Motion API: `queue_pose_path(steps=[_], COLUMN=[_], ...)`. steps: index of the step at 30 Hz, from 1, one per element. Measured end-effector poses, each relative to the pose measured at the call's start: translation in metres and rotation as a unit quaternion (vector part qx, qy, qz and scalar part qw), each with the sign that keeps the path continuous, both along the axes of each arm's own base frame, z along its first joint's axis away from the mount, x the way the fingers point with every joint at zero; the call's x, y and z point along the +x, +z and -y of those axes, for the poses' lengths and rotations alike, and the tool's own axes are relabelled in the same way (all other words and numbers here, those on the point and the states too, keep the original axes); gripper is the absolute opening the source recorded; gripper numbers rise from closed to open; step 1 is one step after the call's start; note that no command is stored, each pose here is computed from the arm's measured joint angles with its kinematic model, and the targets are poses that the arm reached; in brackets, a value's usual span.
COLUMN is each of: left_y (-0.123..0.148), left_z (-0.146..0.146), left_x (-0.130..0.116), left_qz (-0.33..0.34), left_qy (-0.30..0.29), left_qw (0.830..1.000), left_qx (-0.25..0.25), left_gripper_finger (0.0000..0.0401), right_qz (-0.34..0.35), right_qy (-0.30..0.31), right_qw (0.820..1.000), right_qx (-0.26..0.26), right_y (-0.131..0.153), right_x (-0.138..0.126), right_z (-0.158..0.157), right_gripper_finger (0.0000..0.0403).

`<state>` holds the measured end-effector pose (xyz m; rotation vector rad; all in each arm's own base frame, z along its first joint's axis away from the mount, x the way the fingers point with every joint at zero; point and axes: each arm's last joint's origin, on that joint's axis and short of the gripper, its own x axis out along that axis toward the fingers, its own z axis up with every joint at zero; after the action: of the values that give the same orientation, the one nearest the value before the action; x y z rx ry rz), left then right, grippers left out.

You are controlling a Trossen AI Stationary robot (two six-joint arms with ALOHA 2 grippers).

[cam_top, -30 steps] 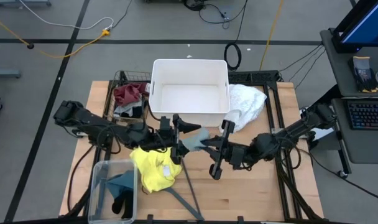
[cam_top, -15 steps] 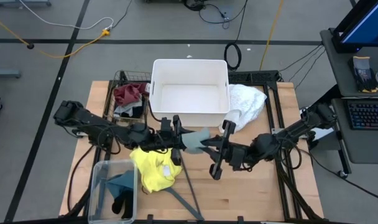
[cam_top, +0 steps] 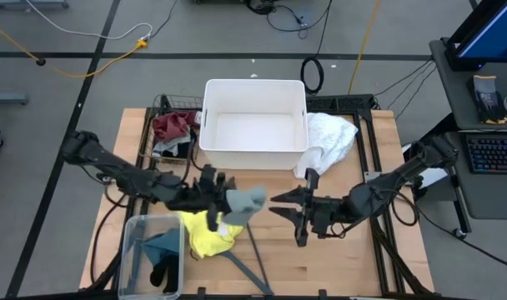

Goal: Pick & Place Cloths
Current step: Put the gray sock into the transparent bin

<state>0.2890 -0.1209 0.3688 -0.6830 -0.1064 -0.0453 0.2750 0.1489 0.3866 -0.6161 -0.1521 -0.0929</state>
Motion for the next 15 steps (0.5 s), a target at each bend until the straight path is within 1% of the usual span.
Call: queue_pose_path(steps=[3,7,11,15], left_y=[0.005,0.005,0.003,0.003], left_z=[0.005,0.012,0.016,0.021], left_x=[-0.016,-0.037,-0.057,-0.076], left_qz=[-0.025,-0.081,-0.142,-0.191], left_qy=[-0.024,-0.047,-0.062,-0.092], left_qw=[0.997,0.982,0.955,0.922], left_qx=[-0.072,-0.166,-0.252,-0.324], left_gripper_finger=[0.0003,0.0002,0.0002,0.0002], right_qz=[-0.018,-0.040,-0.059,-0.084], right_qy=[-0.039,-0.099,-0.146,-0.170], right_qw=[0.999,0.994,0.987,0.982], right_qx=[-0.002,-0.005,-0.011,-0.027], right_y=[-0.001,-0.003,-0.007,-0.012], right_x=[-0.002,-0.004,-0.004,-0.005], right_z=[0.004,0.008,0.011,0.012], right_gripper_finger=[0.0109,0.0111,0.0110,0.0111])
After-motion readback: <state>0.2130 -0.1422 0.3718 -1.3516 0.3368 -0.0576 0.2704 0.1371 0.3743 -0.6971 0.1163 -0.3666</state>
